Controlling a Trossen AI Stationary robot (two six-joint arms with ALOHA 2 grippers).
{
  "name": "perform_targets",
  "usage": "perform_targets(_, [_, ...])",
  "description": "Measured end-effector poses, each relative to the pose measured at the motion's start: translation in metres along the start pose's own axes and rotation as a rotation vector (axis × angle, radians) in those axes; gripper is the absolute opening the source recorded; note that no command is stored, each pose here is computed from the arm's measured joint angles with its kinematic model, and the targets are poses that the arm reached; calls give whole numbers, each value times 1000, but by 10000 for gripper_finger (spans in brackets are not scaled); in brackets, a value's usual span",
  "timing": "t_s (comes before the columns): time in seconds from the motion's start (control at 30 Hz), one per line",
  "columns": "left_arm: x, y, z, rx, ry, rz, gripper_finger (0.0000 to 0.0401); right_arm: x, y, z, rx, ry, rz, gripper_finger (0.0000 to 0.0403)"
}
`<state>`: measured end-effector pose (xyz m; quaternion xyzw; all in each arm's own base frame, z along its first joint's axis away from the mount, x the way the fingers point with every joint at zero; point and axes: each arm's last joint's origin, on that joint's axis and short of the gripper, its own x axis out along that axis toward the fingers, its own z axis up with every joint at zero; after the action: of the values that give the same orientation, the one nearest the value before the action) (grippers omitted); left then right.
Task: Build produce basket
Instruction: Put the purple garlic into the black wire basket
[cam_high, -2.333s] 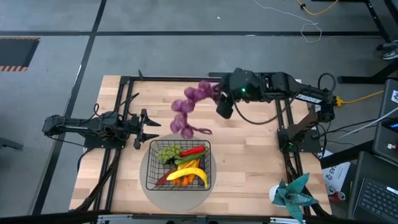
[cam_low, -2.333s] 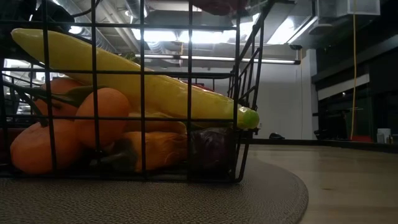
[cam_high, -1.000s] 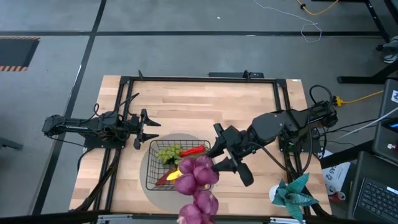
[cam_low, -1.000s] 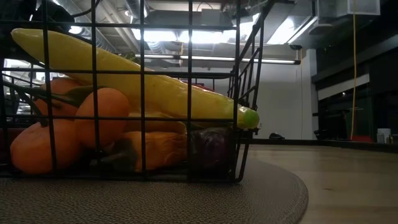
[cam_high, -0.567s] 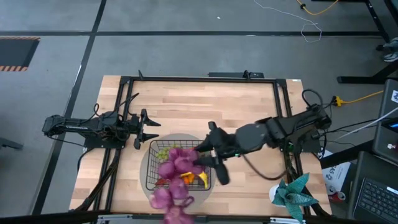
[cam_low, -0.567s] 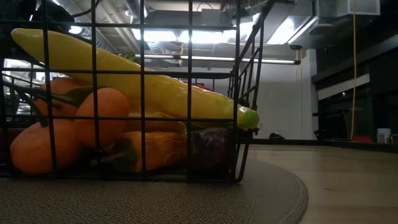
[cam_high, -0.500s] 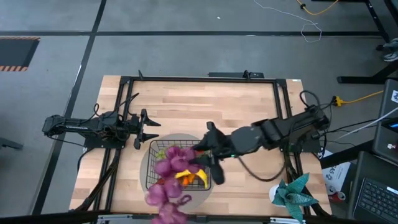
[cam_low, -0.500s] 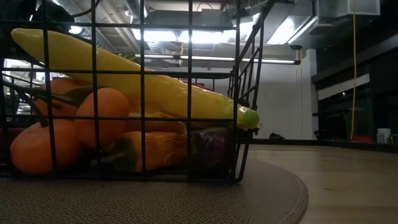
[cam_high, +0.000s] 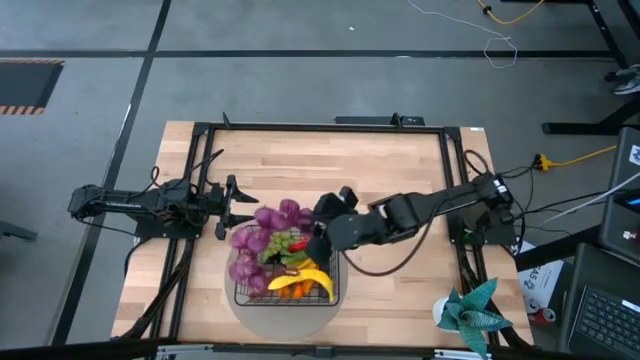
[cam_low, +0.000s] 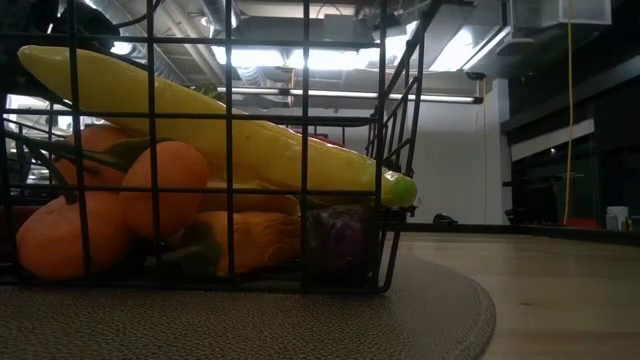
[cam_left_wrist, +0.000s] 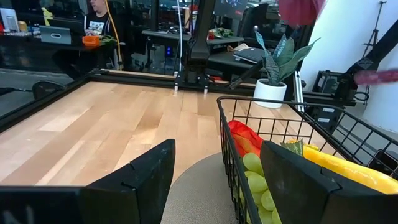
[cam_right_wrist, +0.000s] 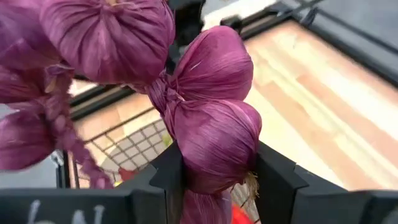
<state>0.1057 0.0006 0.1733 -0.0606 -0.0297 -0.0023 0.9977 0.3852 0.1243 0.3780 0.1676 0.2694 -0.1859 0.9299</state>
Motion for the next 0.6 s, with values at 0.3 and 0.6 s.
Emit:
perform_targets(0.3, [0, 0, 0, 0, 0, 0, 231, 30, 6, -22, 10, 95, -48, 167])
perform_targets(0.6, [0, 0, 0, 0, 0, 0, 231, 26, -3, -39, 147, 190, -191, 171])
